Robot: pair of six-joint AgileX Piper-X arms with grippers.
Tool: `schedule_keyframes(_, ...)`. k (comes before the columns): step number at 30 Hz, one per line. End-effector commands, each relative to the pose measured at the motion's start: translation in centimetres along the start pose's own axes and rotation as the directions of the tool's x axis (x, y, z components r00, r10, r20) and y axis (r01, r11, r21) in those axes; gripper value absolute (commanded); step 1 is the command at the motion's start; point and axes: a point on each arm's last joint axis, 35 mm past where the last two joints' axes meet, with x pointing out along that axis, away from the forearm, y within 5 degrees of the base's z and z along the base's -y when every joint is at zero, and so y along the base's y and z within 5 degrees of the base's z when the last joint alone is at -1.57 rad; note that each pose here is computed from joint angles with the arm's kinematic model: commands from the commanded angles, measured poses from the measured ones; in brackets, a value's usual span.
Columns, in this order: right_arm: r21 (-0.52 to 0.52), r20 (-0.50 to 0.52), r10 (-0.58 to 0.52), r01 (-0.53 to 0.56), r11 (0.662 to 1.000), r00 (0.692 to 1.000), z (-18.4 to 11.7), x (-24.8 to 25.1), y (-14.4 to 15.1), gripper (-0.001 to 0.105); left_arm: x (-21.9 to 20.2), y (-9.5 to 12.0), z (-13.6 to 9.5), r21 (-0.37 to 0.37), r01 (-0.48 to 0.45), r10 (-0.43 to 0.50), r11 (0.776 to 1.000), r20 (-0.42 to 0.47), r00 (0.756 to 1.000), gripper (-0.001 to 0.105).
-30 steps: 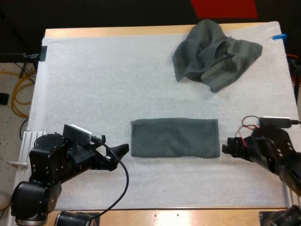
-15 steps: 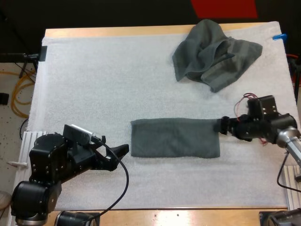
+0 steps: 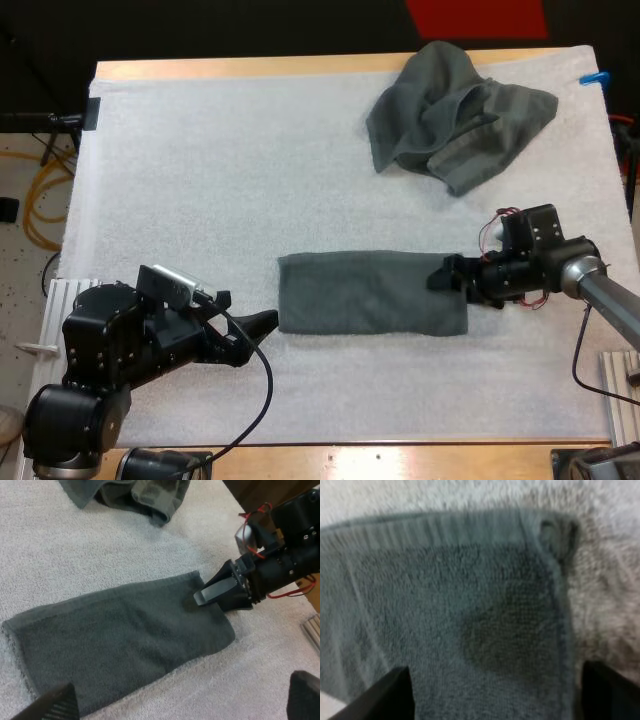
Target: Pick towel from pile fold and stack
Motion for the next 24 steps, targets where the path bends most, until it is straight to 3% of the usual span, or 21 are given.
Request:
schedule_keyframes(1,0.004,-0.024,0.033,-0.033,0.999,0.999,-0.2,0.5,0.1,0.07,-0.1,-0.2,0.1,-0.002,0.016,-0.016,1.0,-0.001,1.0,0.08)
schedule_keyframes(4,0.004,-0.068,0.07,-0.07,0.998,0.995,-0.5,1.5,0.3,0.07,-0.1,-0.2,0.1,-0.002,0.016,-0.016,1.0,-0.001,1.0,0.08)
schedule_keyframes(8,0.034,-0.09,0.036,-0.033,0.999,0.995,-0.7,2.3,-0.1,0.068,-0.1,-0.2,0.1,-0.002,0.016,-0.016,1.0,-0.001,1.0,0.08)
schedule_keyframes(11,0.024,-0.081,-0.016,0.018,1.0,0.997,-0.7,2.3,-0.3,0.043,-0.1,-0.2,0.1,-0.002,0.016,-0.016,1.0,-0.001,1.0,0.08)
schedule_keyframes(13,0.019,-0.071,-0.042,0.043,0.999,0.997,-0.6,2.2,-0.3,0.011,-0.1,-0.2,0.1,-0.002,0.016,-0.016,1.0,-0.001,1.0,0.08)
schedule_keyframes(15,0.003,-0.055,-0.077,0.077,0.997,0.995,-0.6,1.9,-0.2,0.001,-0.1,-0.2,0.1,-0.002,0.016,-0.016,1.0,-0.001,1.0,0.08)
schedule_keyframes(17,-0.027,-0.029,-0.13,0.129,0.991,0.991,-0.4,1.4,0.0,0.001,-0.1,-0.2,0.1,-0.002,0.016,-0.016,1.0,-0.001,1.0,0.08)
schedule_keyframes(20,-0.07,0.013,-0.251,0.251,0.965,0.968,-0.5,-0.1,0.5,0.001,-0.1,-0.2,0.1,-0.002,0.016,-0.016,1.0,-0.001,1.0,0.08)
schedule_keyframes(23,-0.114,0.058,-0.431,0.435,0.893,0.9,-0.8,-2.3,1.2,0.001,-0.1,-0.2,0.1,-0.002,0.016,-0.016,1.0,-0.001,1.0,0.08)
schedule_keyframes(24,-0.143,0.07,-0.506,0.511,0.848,0.86,-1.0,-3.4,1.5,0.001,-0.1,-0.2,0.1,-0.002,0.016,-0.016,1.0,-0.001,1.0,0.08)
